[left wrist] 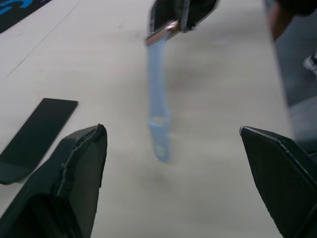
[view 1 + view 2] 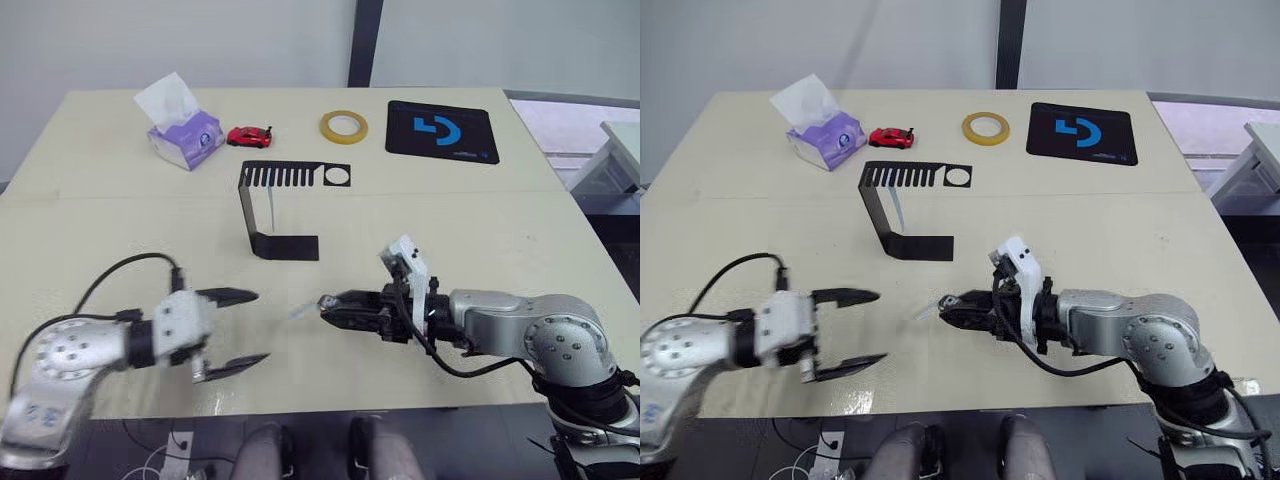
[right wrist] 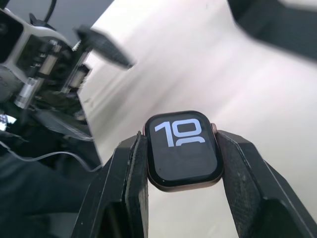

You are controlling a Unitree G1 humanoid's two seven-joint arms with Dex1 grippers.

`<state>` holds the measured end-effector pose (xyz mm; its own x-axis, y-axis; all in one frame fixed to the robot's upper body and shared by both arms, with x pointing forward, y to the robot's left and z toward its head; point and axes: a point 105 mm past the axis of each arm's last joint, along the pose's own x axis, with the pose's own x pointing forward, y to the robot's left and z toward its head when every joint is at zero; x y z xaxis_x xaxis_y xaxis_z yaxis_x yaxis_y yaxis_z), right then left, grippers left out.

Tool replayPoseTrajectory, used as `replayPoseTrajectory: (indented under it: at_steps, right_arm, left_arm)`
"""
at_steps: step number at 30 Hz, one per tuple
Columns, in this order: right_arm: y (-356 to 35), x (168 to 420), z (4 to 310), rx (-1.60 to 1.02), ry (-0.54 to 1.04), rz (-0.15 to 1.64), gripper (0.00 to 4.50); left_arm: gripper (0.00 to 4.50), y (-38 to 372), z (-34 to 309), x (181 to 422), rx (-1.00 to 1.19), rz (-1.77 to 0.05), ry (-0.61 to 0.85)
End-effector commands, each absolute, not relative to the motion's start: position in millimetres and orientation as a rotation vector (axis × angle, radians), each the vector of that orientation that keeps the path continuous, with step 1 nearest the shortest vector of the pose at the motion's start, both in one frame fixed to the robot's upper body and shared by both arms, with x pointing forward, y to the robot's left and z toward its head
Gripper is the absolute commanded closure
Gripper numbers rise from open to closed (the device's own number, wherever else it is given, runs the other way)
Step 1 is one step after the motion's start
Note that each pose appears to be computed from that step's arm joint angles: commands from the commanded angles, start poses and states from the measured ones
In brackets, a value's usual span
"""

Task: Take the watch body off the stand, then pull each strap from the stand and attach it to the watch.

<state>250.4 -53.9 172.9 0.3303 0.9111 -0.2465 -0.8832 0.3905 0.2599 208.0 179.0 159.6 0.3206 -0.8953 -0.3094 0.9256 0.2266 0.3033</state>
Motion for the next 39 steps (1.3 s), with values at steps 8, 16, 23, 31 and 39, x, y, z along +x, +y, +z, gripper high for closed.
replayPoseTrajectory:
  at_steps: [8,16,23,31,39]
  right_arm:
    - [-48.2,232.8,176.0,-0.693,-0.367,1.396,2.82]
    - [-50.7,234.1,166.7,-0.753,-0.418,1.388,2.82]
    - [-21.5,236.7,177.1,-0.702,-0.51,1.432,2.82]
    - [-10.7,251.8,184.2,-0.89,-0.711,1.346,2.82]
    - [0.3,245.7,176.9,-0.768,-0.663,1.4,2.82]
  left_arm:
    - [0.0,199.8,183.0,203.5,0.394,-1.283,-0.045]
    - [0.0,191.2,184.5,193.5,0.355,-1.361,-0.056]
    - [0.0,205.7,186.6,197.0,0.384,-1.288,-0.057]
    - [0.0,212.2,186.3,192.9,0.419,-1.249,-0.075]
    - [0.0,214.9,185.8,189.9,0.419,-1.227,-0.072]
